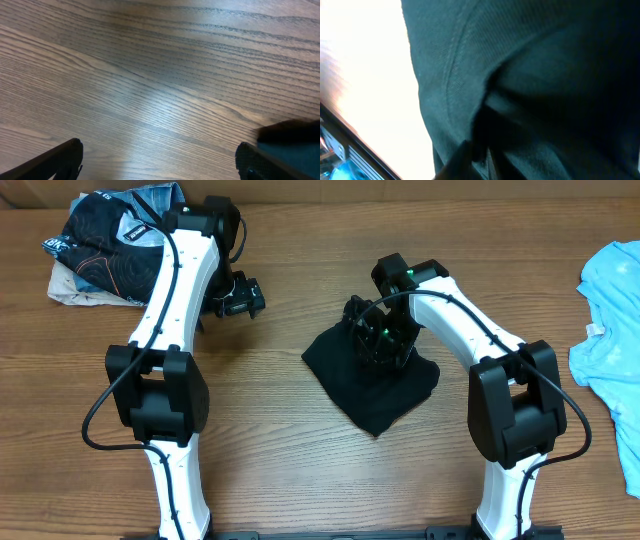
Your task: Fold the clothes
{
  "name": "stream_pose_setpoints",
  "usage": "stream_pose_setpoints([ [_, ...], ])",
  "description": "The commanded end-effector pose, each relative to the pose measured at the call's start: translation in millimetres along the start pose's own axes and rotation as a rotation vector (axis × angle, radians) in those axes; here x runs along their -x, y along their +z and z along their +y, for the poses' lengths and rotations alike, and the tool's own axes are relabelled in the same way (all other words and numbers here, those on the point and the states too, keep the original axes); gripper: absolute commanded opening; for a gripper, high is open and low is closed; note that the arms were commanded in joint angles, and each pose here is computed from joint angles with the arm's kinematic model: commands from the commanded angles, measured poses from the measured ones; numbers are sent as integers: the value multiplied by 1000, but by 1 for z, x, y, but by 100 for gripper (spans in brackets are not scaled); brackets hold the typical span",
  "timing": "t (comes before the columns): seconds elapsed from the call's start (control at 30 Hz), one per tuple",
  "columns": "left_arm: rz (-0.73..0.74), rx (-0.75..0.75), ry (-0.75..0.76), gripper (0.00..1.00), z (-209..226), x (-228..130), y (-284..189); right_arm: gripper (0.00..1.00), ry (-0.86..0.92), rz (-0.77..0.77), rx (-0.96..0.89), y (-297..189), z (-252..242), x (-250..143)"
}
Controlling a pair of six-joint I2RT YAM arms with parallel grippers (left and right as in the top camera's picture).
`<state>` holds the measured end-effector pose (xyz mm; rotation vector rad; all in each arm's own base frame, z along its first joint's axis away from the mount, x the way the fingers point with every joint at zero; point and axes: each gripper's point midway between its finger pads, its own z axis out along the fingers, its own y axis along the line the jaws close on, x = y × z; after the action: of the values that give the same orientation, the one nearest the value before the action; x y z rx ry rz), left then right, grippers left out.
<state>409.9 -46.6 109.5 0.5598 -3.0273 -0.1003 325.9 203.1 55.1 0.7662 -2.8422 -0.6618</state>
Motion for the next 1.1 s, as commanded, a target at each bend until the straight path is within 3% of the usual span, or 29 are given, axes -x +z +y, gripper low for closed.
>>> stream_pose_setpoints([
  [0.0, -37, 3, 2, 100, 5, 1, -12, 4, -9, -13, 11, -6, 5, -1],
  [0.1, -37, 3, 2, 100, 5, 1, -12, 4, 18, -7, -30, -6, -2, -2],
  [0.4, -38, 2, 2, 100, 4, 1, -12, 4, 335, -4, -433, -26, -65, -16],
  [0.5, -41, 0, 2, 100, 4, 2, -12, 4, 372, 4, -481, -31, -71, -21],
  [0.63, -44, -2, 1, 100, 4, 3, -12, 16, 400, 26, -520, -34, -75, -29],
  [0.83, -44, -2, 1, 100, 4, 3, -12, 26, 596, 4, -701, -61, -93, -44],
  [1.07, -43, -1, 1, 100, 4, 3, -12, 31, 735, -116, -710, -111, -73, -40],
])
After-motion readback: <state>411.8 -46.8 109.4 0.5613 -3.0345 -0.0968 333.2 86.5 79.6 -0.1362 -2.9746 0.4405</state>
